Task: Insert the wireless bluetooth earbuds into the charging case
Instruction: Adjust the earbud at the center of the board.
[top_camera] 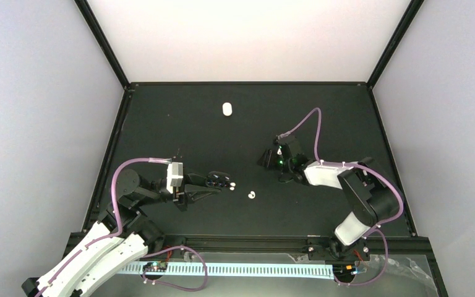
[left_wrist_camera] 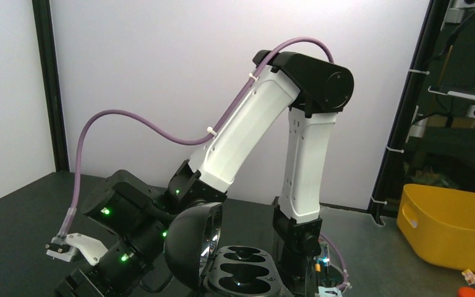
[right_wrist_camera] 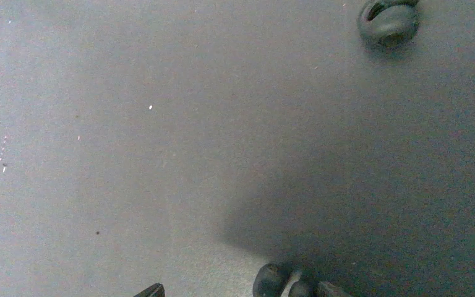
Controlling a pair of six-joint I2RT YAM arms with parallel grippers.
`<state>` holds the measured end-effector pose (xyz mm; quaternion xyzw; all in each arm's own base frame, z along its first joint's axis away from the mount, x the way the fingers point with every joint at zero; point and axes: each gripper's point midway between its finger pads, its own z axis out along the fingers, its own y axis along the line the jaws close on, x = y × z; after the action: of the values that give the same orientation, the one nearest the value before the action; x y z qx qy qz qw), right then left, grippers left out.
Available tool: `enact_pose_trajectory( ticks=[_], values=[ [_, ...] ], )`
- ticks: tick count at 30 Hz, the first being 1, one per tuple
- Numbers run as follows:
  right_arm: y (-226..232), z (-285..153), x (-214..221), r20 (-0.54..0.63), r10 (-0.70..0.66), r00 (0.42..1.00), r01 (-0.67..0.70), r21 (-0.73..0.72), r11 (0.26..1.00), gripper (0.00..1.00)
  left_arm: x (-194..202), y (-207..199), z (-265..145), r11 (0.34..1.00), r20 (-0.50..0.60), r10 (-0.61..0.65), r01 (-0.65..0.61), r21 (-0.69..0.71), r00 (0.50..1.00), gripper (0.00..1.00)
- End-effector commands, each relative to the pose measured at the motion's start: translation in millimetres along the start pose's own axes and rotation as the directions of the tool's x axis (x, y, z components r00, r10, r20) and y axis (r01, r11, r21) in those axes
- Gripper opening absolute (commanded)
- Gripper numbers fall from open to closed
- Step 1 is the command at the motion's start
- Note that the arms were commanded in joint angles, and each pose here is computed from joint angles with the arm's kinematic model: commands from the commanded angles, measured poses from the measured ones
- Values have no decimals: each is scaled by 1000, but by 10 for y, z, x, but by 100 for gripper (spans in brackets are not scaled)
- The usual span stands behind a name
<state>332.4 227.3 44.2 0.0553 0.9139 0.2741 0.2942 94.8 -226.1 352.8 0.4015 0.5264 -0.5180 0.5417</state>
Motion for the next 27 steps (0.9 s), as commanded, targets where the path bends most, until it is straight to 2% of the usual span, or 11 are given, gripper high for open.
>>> enact_pose_trajectory(
  ticks=[1,5,9,14,19,27],
  values=[
    [96,-21,134,-46,-1,999,-1,-40,999,64,-81,-47,-12,1000,10,22,-22,18,1000,1],
    [168,-70,196,-71,-19,997,15,-58,998,64,-75,-52,-6,1000,7,20,-20,24,1000,2],
    [160,-243,90,-24,-48,999,47,-27,999,64,-77,-55,-10,1000,8,20,-20,23,1000,1],
    [238,-379,-35,-4,-146,989,146,-11,989,63,-85,-64,-15,999,11,24,-24,26,1000,1],
    [376,-280,11,-66,-260,963,259,-17,966,56,-83,-65,-19,999,11,25,-25,25,1000,1],
    [355,-87,73,-113,-276,954,278,3,961,48,-69,-65,-20,999,6,22,-22,26,1000,1]
  ],
)
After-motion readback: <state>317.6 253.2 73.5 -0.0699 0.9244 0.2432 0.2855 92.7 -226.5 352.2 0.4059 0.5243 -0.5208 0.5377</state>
